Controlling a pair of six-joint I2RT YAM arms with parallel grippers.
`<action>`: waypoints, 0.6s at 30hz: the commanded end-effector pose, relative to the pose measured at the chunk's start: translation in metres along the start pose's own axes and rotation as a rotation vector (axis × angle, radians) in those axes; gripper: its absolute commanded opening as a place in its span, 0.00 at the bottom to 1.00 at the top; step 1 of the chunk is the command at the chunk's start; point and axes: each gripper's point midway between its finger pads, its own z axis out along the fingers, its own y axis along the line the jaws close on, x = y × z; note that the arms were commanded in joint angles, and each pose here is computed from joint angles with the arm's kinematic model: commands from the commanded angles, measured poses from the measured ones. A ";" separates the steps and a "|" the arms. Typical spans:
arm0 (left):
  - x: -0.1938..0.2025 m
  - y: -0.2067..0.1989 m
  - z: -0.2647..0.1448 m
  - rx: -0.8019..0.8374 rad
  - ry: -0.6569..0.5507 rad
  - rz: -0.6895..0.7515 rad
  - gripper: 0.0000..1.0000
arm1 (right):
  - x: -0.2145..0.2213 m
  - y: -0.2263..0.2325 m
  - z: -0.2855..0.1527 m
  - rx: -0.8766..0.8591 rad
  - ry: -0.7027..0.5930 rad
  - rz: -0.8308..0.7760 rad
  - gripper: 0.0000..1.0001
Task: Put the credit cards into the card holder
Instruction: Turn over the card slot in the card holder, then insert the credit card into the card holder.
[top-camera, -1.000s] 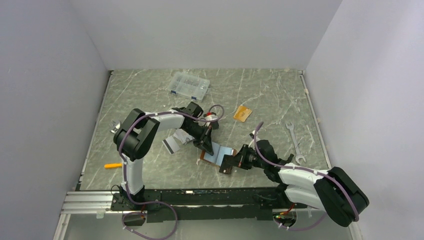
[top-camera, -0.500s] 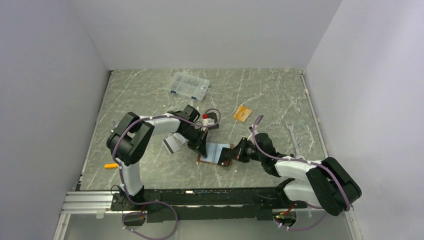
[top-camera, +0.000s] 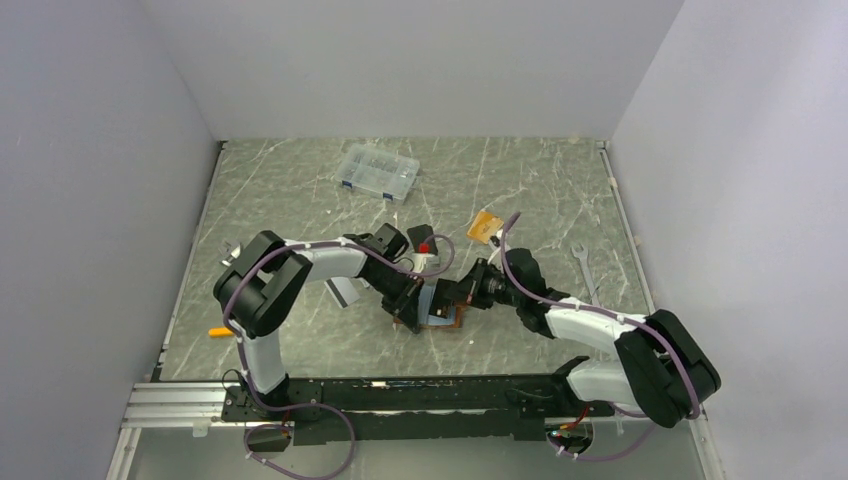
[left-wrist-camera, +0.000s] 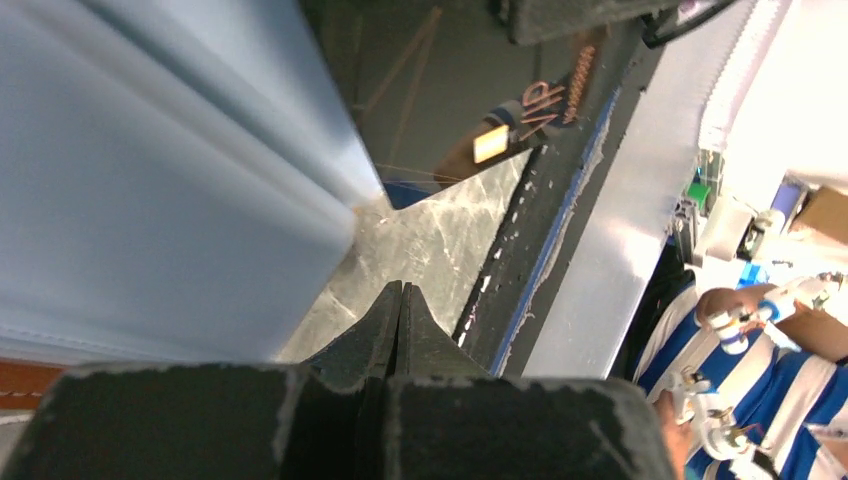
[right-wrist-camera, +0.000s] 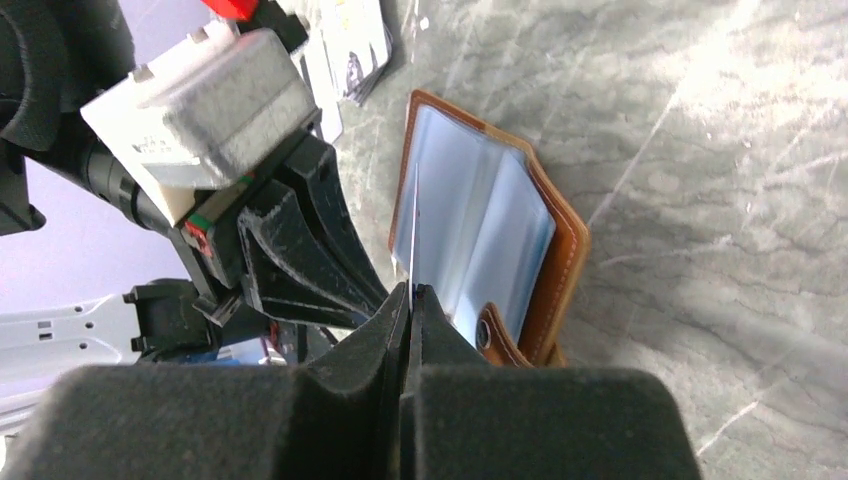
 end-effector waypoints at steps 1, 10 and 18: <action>-0.013 -0.032 -0.013 0.134 -0.017 0.130 0.00 | -0.014 0.011 0.002 0.010 -0.011 -0.072 0.00; -0.074 -0.088 -0.097 -0.043 -0.183 0.554 0.70 | -0.016 0.022 0.013 0.053 -0.002 -0.119 0.00; -0.093 -0.033 -0.109 -0.310 -0.144 0.777 0.84 | 0.017 0.024 0.028 0.130 0.069 -0.179 0.00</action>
